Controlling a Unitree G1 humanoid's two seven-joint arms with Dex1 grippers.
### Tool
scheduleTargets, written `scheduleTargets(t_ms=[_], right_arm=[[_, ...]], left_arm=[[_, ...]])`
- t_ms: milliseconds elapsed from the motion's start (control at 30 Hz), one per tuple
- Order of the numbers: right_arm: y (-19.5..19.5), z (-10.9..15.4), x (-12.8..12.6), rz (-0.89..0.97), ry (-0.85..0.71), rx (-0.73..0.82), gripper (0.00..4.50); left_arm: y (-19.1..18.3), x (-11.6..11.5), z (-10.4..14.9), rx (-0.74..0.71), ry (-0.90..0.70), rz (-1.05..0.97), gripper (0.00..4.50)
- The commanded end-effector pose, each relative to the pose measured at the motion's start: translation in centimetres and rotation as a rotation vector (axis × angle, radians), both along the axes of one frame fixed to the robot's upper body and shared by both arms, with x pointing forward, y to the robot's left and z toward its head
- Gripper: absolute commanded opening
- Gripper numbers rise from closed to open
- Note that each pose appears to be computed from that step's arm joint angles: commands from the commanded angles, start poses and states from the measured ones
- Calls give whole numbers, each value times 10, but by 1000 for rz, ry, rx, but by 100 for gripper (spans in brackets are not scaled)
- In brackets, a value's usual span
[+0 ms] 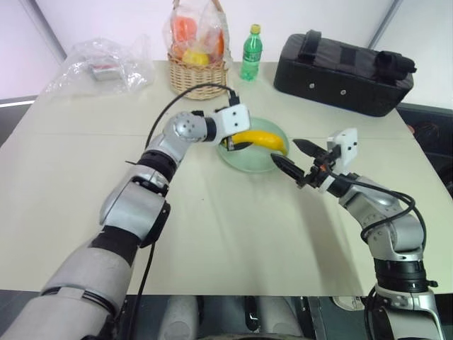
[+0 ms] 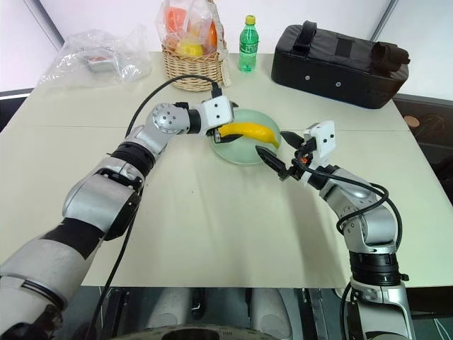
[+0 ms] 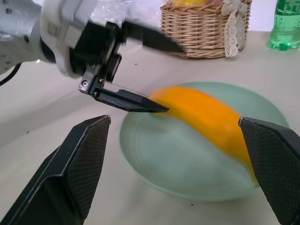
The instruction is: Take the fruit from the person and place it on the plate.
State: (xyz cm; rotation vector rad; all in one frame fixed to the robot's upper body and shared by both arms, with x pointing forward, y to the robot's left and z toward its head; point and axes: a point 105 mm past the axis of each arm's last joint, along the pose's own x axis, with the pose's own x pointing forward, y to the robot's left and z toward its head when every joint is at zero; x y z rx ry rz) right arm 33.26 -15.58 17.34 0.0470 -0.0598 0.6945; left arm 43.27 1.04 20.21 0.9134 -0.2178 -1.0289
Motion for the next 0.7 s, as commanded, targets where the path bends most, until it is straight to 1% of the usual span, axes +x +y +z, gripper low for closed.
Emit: scheduleTargets(t_ms=[33, 133, 200, 267, 367, 500, 700], right_arm=[[-1, 15, -3, -7, -71, 9, 450], [-1, 16, -1, -7, -73, 9, 450], [-1, 18, 1, -6, -75, 7, 450], [-2, 19, 2, -7, -77, 5, 450], [-5, 20, 4, -9, -78, 4, 450], [-5, 20, 9, -1, -75, 4, 450], [-4, 21, 16, 16, -74, 4, 450]], left_arm=[[1, 3, 33, -121, -70, 14, 448], [14, 9, 72, -460, 41, 56, 448], [32, 13, 96, -673, 107, 77, 448], [50, 14, 106, -787, 169, 74, 448], [84, 5, 109, -867, 202, 78, 448], [113, -23, 103, -924, 238, 104, 448], [158, -67, 87, -1027, 227, 301, 448]])
